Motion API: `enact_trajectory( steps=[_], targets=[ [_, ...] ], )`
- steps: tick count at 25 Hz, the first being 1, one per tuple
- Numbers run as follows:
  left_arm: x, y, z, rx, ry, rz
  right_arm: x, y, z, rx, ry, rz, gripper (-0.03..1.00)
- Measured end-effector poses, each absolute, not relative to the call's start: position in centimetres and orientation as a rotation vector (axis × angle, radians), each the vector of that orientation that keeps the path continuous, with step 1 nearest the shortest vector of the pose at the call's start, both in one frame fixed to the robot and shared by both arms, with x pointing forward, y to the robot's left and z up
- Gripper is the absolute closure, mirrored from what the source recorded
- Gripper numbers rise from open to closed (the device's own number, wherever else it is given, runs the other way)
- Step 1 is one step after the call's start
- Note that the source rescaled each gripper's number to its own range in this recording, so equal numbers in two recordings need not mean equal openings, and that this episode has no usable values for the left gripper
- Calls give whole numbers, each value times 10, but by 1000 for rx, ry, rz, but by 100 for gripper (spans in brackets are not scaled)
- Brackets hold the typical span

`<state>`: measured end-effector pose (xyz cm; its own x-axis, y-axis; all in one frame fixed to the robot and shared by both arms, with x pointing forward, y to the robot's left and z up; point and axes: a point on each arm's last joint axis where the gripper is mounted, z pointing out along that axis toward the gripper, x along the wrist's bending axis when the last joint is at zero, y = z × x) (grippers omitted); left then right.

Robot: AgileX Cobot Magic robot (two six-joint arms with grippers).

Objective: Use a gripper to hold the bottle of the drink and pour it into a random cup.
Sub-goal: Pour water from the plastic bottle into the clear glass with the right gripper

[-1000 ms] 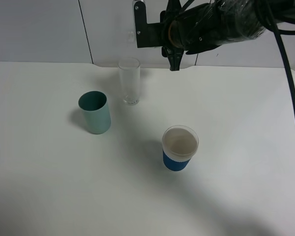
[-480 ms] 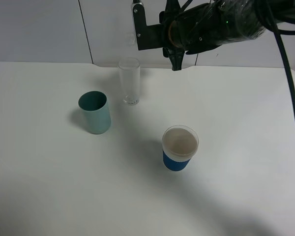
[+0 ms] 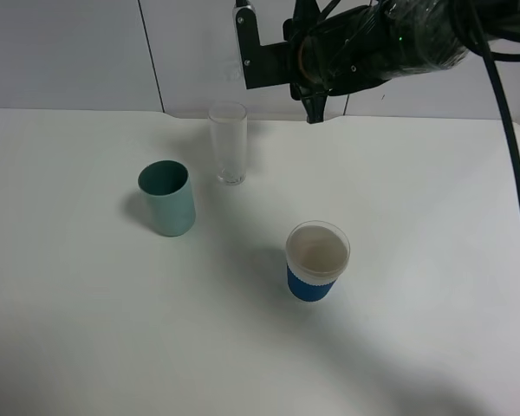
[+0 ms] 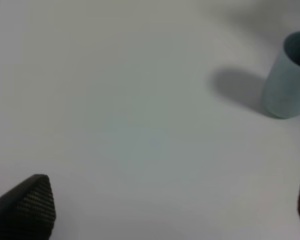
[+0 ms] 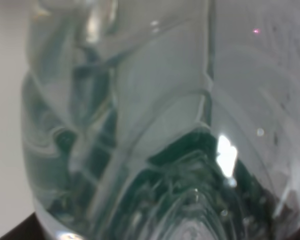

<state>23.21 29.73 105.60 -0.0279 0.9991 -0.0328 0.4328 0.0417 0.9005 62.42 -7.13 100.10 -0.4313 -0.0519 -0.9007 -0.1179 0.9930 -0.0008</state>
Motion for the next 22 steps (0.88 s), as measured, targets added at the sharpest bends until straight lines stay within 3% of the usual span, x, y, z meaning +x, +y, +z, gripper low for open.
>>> enact_trajectory(
  steps=[22],
  targets=[
    [232, 297, 1056, 1491, 1565, 949, 624, -72, 1001, -133, 2014, 53, 97]
  ],
)
